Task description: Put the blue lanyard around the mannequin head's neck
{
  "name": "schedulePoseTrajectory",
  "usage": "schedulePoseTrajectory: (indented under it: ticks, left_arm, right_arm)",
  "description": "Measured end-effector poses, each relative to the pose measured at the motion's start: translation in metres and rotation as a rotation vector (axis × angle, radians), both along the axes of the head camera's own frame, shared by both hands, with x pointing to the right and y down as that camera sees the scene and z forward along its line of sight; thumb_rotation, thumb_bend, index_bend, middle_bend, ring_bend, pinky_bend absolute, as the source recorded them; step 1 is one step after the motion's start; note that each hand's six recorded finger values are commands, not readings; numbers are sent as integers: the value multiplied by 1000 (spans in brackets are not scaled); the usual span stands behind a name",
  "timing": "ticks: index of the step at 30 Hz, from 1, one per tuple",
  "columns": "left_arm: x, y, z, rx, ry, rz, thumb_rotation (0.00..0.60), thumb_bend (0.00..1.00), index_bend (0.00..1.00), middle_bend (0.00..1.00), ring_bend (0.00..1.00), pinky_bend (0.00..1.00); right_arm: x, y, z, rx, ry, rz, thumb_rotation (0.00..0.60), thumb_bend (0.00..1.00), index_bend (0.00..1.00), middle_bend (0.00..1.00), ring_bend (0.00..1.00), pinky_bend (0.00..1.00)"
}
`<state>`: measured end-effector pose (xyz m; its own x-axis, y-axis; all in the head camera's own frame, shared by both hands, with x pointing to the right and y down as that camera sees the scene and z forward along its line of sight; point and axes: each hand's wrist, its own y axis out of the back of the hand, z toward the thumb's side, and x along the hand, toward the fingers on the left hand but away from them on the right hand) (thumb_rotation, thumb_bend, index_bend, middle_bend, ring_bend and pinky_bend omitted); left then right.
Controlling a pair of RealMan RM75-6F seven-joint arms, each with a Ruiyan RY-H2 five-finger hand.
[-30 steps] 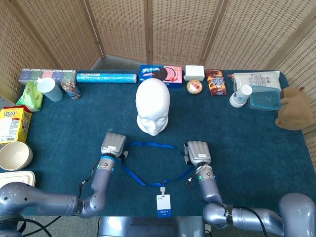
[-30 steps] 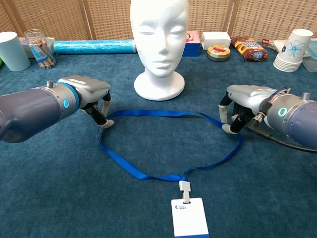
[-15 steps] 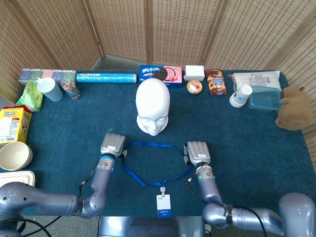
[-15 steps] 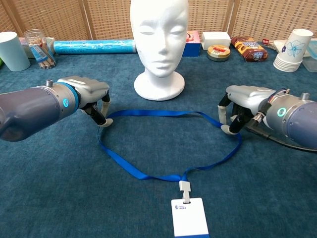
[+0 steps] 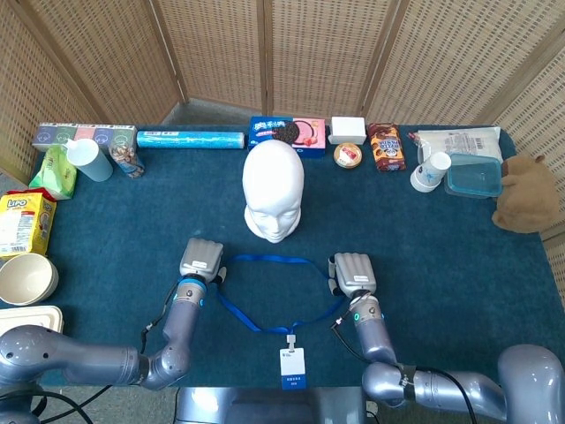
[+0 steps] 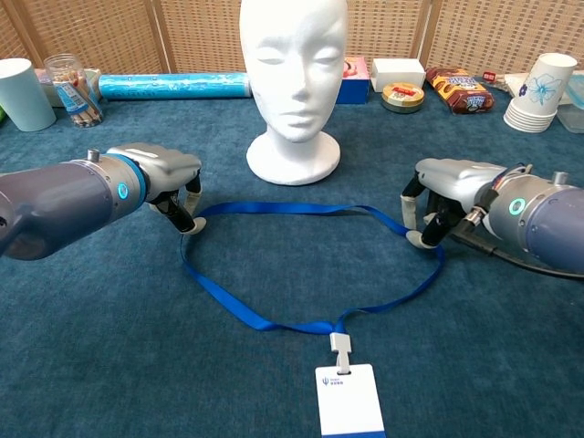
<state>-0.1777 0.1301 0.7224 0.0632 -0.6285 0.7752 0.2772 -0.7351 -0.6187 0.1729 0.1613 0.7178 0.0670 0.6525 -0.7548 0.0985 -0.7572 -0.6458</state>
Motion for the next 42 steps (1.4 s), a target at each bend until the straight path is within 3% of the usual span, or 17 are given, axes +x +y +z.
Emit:
schedulePoseTrajectory:
  ticks: [27, 42]
  left_arm:
    - [-13, -3, 2, 21, -7, 1, 423, 486, 686, 1000, 1000, 1000]
    - [-32, -8, -15, 94, 132, -58, 429, 486, 686, 1000, 1000, 1000]
  right_arm:
    - [0, -2, -15, 5, -77, 29, 600, 499, 617, 996, 1000, 1000]
    - [9, -5, -54, 82, -208, 70, 600, 500, 625, 1000, 1000, 1000]
